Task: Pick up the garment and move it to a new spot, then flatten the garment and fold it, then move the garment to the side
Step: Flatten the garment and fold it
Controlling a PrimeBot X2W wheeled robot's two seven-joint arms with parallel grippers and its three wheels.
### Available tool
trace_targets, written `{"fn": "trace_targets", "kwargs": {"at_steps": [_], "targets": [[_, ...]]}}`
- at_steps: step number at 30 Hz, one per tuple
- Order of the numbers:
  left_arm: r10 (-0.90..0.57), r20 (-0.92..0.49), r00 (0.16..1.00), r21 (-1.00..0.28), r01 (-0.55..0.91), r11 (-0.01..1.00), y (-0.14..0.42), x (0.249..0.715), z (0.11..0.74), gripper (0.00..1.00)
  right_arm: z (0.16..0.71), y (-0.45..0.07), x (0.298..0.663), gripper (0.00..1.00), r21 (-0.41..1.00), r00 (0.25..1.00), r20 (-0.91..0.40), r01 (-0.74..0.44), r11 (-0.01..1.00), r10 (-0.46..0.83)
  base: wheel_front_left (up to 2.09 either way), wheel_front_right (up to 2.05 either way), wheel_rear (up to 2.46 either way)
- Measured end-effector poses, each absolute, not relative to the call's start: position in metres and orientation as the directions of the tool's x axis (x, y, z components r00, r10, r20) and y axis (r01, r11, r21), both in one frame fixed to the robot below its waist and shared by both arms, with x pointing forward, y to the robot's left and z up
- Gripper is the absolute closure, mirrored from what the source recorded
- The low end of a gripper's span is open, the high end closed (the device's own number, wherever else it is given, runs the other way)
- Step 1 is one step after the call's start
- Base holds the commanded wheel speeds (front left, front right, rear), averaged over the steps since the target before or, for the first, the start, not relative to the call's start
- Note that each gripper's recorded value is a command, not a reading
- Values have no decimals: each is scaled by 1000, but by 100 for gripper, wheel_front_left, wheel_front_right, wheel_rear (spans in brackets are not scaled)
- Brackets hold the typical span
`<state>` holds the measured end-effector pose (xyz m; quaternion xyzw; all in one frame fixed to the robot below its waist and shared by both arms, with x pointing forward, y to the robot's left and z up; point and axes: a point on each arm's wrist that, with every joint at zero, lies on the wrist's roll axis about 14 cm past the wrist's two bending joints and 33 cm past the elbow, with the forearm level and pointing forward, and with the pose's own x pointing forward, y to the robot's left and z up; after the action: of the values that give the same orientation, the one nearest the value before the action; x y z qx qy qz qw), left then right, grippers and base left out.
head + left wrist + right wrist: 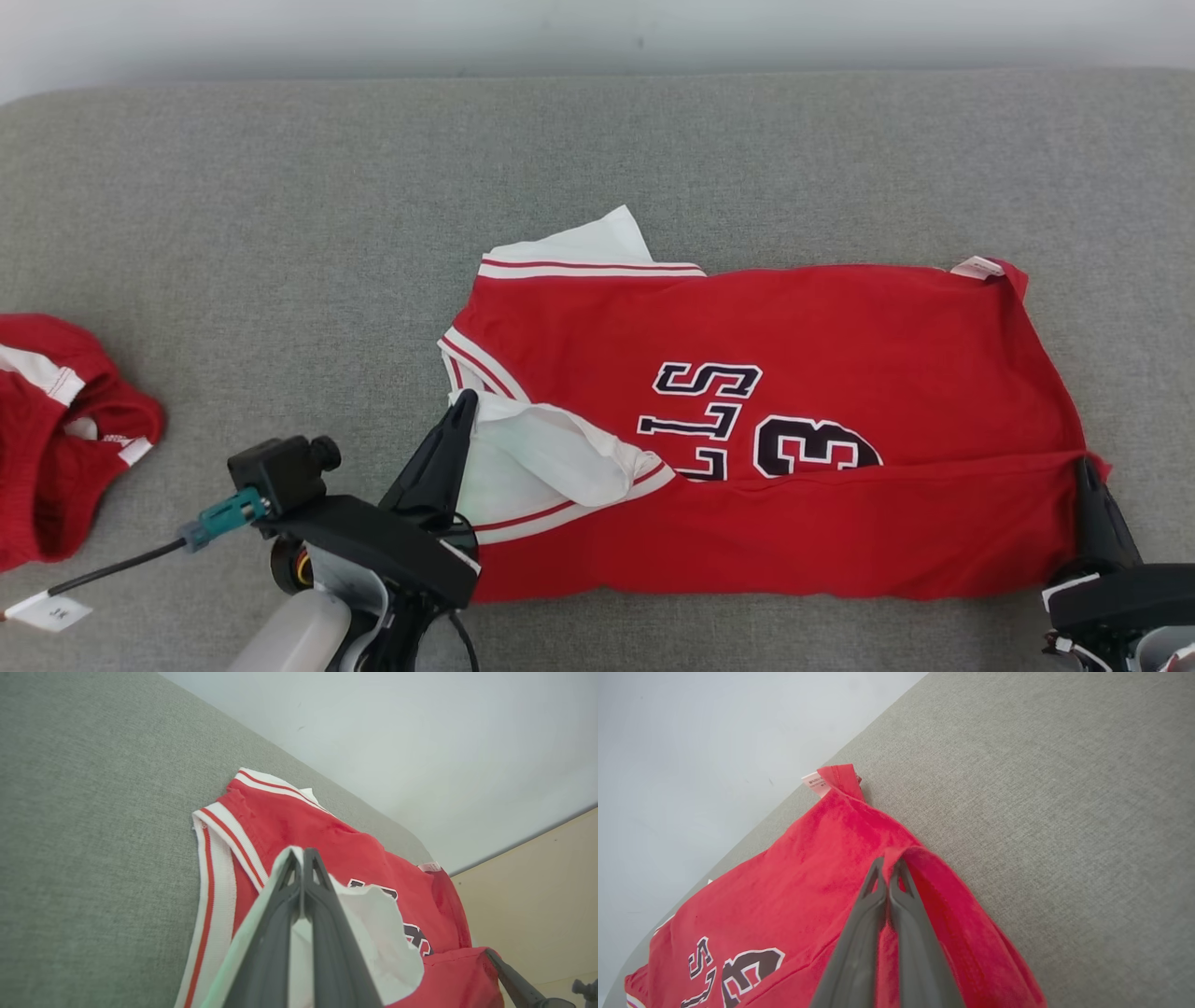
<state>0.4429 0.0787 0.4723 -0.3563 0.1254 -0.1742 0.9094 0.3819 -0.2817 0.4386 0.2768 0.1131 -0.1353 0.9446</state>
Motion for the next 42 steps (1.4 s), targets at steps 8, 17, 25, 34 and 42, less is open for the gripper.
{"fn": "trace_targets", "kwargs": {"at_steps": [8,17,25,34,42], "targets": [[-380,-122,917,-578,245,778,82,456,464,0,431,-279,390,0,485,934,-300,324,812,-193,0,0,0],[-300,-96,949,-398,240,885,106,454,471,0,449,-293,376,0,457,935,-274,331,825,-224,0,0,0],[-294,-259,920,-276,221,935,118,399,431,0,438,-313,332,0,364,881,-402,405,839,-250,0,0,0],[-288,-378,880,-249,203,947,116,371,409,0,417,-311,323,0,310,831,-507,423,851,-229,0,0,0],[-298,-444,845,-270,191,944,108,365,396,0,418,-297,335,0,303,842,-506,376,875,-187,0,0,0]]}}
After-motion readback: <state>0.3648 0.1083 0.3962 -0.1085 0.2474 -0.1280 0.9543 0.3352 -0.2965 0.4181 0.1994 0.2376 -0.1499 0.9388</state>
